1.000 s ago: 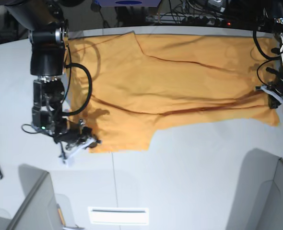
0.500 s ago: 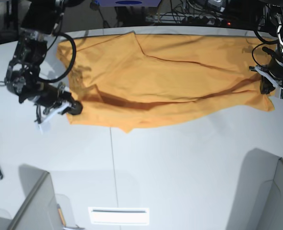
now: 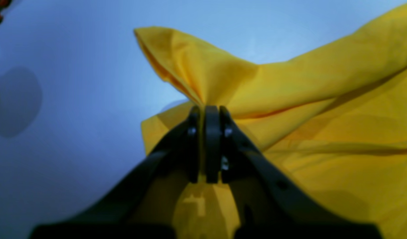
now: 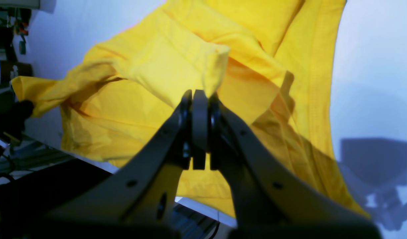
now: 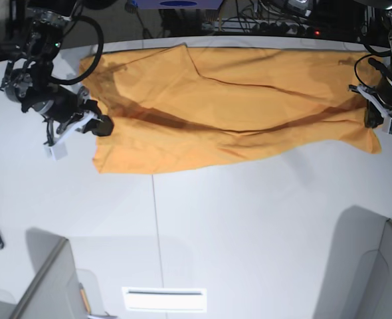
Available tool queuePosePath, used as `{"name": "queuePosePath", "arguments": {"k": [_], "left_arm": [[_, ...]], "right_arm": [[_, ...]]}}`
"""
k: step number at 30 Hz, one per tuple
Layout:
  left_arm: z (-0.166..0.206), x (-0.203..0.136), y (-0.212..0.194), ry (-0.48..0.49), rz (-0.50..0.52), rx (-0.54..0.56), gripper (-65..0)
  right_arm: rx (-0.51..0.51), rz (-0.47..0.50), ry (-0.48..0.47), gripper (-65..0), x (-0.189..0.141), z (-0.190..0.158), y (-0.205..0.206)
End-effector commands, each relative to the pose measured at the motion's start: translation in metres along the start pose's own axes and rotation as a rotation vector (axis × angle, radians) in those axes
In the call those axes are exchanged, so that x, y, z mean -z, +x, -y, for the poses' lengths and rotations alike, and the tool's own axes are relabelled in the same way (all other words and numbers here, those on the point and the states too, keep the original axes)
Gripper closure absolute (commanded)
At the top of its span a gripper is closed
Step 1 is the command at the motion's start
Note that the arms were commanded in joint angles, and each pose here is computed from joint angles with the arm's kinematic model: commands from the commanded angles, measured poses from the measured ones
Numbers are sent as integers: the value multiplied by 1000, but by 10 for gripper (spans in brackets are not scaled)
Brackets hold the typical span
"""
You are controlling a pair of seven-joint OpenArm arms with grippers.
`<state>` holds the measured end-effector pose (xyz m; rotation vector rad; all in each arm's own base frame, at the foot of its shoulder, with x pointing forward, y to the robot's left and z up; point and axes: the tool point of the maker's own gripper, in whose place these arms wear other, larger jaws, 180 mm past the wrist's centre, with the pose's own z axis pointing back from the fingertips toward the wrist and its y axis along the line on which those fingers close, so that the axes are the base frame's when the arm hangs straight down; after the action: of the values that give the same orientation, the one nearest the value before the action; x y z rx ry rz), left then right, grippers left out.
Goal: Fold the T-shirt properly
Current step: 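Pull the folded hem toward the shoulder edge with both grippers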
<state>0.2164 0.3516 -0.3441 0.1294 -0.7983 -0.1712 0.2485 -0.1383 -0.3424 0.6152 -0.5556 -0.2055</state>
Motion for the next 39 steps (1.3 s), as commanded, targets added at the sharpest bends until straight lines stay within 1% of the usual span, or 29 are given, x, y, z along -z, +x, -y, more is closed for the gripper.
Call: {"name": "queuePosePath", "arguments": {"k": [1, 4, 8, 11, 15, 17, 20, 25, 28, 31, 34, 36, 39], "left_arm": [[-9, -3, 12, 18, 32, 21, 0], [-18, -6, 18, 34, 39, 30, 0], [-22, -7, 24, 41, 47, 45, 0], [-25, -6, 19, 44, 34, 41, 0], [-27, -5, 12, 47, 13, 39, 0], [-26, -6, 10, 45, 8, 40, 0], [-22, -9, 1, 34, -13, 41, 0], [-22, -8, -2, 34, -23, 45, 0], [-20, -12, -10, 30, -43, 51, 0], [-19, -13, -14, 27, -53, 54, 0], [-18, -13, -17, 23, -60, 52, 0], [-17, -15, -26, 21, -84, 51, 0], [-15, -16, -27, 16, -88, 55, 0]], "right_arm": [[-21, 60, 3, 0, -8, -1, 17], [-18, 95, -4, 0, -13, 2, 29], [-20, 79, -2, 0, -13, 1, 29], [-18, 77, 5, 0, -12, -1, 28], [8, 77, 84, 0, -15, -12, 24], [25, 102, 112, 0, -24, -12, 30], [37, 81, 141, 0, -28, -14, 26], [85, 43, 191, 0, -32, -18, 1], [58, 37, 174, 0, -40, -21, -7], [56, 15, 147, 0, -40, -15, -14], [27, -28, 70, 0, -32, -5, -24], [12, -55, 47, 0, -28, -4, -31], [-14, -73, 36, 0, -17, -6, -37]]}}
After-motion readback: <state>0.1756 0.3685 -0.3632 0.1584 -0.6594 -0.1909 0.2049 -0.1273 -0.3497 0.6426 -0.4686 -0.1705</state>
